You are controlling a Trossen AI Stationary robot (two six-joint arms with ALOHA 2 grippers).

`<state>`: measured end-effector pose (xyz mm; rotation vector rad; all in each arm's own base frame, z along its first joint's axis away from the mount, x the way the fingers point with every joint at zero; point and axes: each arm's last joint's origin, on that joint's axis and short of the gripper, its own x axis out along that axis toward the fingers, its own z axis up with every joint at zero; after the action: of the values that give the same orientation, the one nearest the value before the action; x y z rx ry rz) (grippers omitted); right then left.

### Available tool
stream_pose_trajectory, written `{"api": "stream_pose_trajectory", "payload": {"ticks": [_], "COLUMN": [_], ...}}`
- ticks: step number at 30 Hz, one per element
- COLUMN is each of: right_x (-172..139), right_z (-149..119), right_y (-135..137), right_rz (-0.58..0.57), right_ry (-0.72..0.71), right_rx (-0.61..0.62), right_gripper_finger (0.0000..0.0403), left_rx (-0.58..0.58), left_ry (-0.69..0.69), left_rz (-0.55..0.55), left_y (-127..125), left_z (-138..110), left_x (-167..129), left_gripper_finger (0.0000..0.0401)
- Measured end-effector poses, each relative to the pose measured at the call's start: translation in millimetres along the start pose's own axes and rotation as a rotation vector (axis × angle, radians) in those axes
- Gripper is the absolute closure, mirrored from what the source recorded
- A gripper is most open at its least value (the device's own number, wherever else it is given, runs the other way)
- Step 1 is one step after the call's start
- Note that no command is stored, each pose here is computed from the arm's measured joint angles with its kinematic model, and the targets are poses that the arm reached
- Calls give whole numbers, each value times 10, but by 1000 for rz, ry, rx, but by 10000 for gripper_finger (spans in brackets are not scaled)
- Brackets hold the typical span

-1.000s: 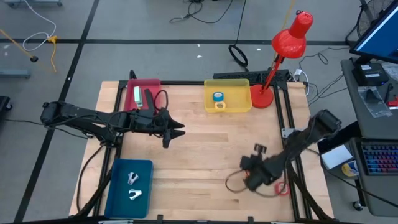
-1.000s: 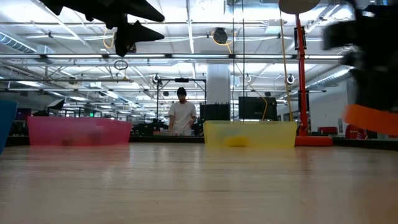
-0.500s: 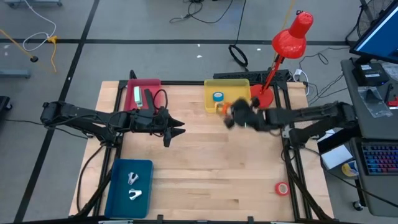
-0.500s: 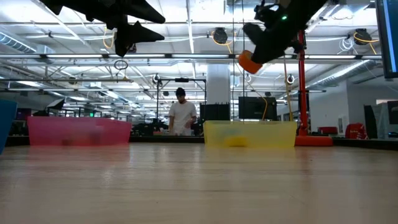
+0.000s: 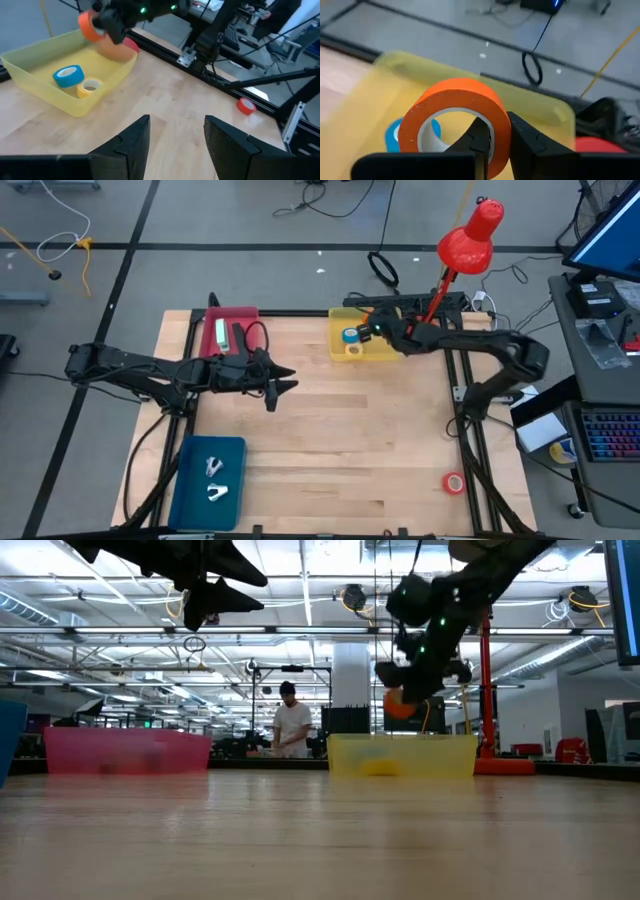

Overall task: Pick and place Stapler, Stapler remover, tape
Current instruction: Put the orange tape into the yellow bin

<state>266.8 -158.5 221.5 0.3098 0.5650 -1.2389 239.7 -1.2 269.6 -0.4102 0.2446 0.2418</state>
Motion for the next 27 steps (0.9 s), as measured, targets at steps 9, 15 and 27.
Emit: {"api": "stream_pose_trajectory", "payload": {"ticks": [9, 15, 27], "right_x": [444, 560, 619], "right_z": [-241, -345, -325], "right_y": [-6, 27, -57], "right_rz": [17, 49, 44], "right_ry": [177, 235, 253], "right_rx": [16, -43, -63], "right_gripper_finger": [349, 360, 289], "left_rx": [-9, -13, -21], "left_ry": [-13, -20, -30], "left_rz": [31, 48, 77], "left_y": [60, 101, 169], "left_z": [28, 47, 76], "left_x": [11, 18, 28], "left_gripper_finger": [215, 215, 215]}}
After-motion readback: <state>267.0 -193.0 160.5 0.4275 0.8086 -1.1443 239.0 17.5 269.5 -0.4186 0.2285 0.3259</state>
